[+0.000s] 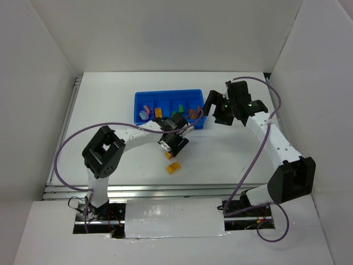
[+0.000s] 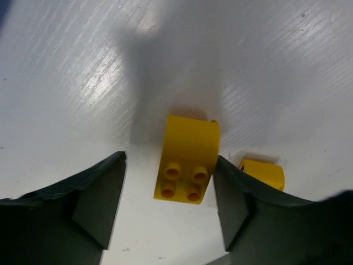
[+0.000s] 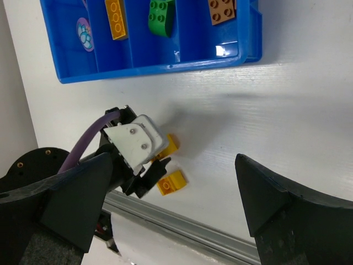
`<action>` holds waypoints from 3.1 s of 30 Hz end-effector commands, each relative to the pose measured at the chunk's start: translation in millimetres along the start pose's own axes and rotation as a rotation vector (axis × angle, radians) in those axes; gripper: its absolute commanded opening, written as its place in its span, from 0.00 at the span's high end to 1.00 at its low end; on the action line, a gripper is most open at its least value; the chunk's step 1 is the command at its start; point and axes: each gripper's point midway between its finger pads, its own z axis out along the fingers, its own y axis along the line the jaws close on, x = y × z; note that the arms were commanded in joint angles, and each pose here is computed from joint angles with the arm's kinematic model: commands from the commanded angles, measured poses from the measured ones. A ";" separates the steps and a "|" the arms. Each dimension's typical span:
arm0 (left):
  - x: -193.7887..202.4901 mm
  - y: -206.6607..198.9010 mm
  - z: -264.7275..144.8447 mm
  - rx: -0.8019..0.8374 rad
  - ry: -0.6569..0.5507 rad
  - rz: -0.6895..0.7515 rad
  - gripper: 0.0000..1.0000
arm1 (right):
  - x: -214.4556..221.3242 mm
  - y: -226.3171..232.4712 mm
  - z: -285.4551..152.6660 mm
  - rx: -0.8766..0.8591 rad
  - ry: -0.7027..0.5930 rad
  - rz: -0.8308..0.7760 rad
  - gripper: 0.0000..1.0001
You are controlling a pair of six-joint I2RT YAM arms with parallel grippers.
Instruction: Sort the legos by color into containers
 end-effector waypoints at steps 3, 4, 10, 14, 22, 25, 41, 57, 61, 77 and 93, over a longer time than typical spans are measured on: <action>-7.4 6.2 1.1 0.021 -0.026 -0.034 0.32 | -16.3 11.3 -7.0 -0.014 -0.034 -0.022 0.00; -7.6 7.5 1.6 0.020 -0.024 -0.037 0.34 | -17.6 10.4 -6.9 -0.009 -0.036 -0.022 0.00; -9.8 10.9 2.3 0.037 -0.021 -0.066 0.68 | -22.0 10.9 -8.2 0.002 -0.045 -0.024 0.00; -19.9 14.2 -5.5 0.063 -0.044 -0.097 1.00 | -25.8 12.9 -9.3 0.007 -0.049 -0.025 0.00; -79.0 25.9 -107.7 0.151 -0.310 -0.150 1.00 | -33.2 16.2 -17.5 0.021 -0.069 -0.029 0.00; -117.0 83.5 -149.1 -0.024 -0.489 -0.327 1.00 | -37.6 18.0 -17.6 0.023 -0.076 -0.029 0.00; -182.3 210.2 -88.8 -0.304 -0.507 -0.659 1.00 | -41.0 24.4 -2.1 0.003 -0.025 -0.017 0.00; -175.6 201.3 -79.4 -0.246 -0.474 -0.681 0.01 | -46.1 23.3 3.0 0.021 -0.024 -0.027 0.00; -185.5 194.1 -121.8 -0.218 -0.537 -0.619 0.02 | -44.1 22.7 3.7 0.019 -0.014 -0.021 0.00; 1.0 -22.7 -128.9 0.158 -0.214 -0.140 0.00 | -63.2 -41.2 -37.3 0.292 -0.215 0.144 0.00; 30.2 -58.4 -55.5 0.188 -0.093 -0.002 0.01 | -54.9 -40.2 -59.5 0.227 -0.285 0.062 0.00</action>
